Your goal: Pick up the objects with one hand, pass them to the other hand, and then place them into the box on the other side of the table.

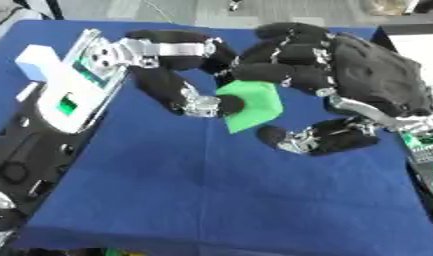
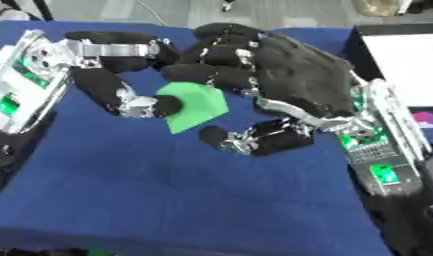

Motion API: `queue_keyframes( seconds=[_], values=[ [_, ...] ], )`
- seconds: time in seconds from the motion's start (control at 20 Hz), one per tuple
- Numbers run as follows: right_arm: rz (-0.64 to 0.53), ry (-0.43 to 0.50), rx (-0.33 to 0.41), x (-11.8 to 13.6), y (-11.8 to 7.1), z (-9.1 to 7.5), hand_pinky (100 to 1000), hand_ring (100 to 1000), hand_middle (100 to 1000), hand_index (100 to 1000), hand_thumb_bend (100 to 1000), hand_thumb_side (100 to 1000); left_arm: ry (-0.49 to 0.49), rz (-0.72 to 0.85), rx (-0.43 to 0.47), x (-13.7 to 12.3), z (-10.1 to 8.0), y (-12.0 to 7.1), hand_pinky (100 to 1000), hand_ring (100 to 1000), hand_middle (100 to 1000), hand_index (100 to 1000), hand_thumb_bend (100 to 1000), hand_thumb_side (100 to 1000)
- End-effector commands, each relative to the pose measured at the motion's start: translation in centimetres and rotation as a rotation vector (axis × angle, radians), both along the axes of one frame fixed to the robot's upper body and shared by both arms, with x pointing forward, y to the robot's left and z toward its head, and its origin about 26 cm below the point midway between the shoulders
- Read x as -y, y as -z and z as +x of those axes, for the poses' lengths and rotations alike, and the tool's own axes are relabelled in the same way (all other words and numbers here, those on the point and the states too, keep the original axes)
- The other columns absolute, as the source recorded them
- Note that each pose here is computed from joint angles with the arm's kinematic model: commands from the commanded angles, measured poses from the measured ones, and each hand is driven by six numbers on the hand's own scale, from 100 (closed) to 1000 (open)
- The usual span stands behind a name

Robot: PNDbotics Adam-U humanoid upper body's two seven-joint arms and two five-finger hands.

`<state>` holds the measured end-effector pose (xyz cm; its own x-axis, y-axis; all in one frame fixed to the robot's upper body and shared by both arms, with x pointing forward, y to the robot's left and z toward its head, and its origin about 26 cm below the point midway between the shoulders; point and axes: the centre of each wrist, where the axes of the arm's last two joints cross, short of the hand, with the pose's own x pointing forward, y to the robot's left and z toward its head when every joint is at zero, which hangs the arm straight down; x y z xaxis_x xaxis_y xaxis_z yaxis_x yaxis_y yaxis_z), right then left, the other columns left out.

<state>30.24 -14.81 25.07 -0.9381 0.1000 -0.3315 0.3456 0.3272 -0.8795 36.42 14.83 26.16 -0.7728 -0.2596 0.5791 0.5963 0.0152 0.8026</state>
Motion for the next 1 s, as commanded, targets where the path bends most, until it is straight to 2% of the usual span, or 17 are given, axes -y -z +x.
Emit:
queue_keyframes(
  seconds=[0.05, 0.25, 0.45, 0.8, 0.95, 1.0],
  values=[
    [-0.012, -0.003, 0.045, 0.2, -0.91, -0.37, 920, 826, 777, 954, 275, 178, 0.006, -0.005, 0.021, -0.29, -0.33, -1.0, 669, 479, 392, 622, 123, 601],
    [-0.01, -0.005, 0.047, 0.18, -0.9, -0.37, 915, 821, 769, 952, 268, 158, 0.006, -0.008, 0.019, -0.35, -0.41, -1.04, 669, 479, 392, 622, 119, 603],
    [-0.001, -0.002, 0.051, 0.21, -0.9, -0.36, 900, 808, 743, 944, 251, 100, 0.008, -0.008, 0.02, -0.36, -0.48, -1.08, 669, 479, 392, 622, 115, 604],
    [0.01, 0.011, 0.072, 0.22, -0.83, -0.36, 883, 792, 673, 930, 200, 100, 0.012, -0.007, 0.015, -0.26, -0.57, -1.08, 669, 491, 393, 623, 110, 607],
    [0.014, 0.013, 0.075, 0.18, -0.79, -0.38, 883, 792, 673, 930, 200, 100, 0.013, -0.007, 0.015, -0.26, -0.59, -1.08, 669, 491, 393, 623, 110, 607],
    [0.02, 0.015, 0.073, 0.21, -0.79, -0.37, 840, 753, 576, 903, 151, 100, 0.011, -0.007, 0.015, -0.28, -0.58, -1.08, 669, 493, 396, 625, 108, 612]
  ],
)
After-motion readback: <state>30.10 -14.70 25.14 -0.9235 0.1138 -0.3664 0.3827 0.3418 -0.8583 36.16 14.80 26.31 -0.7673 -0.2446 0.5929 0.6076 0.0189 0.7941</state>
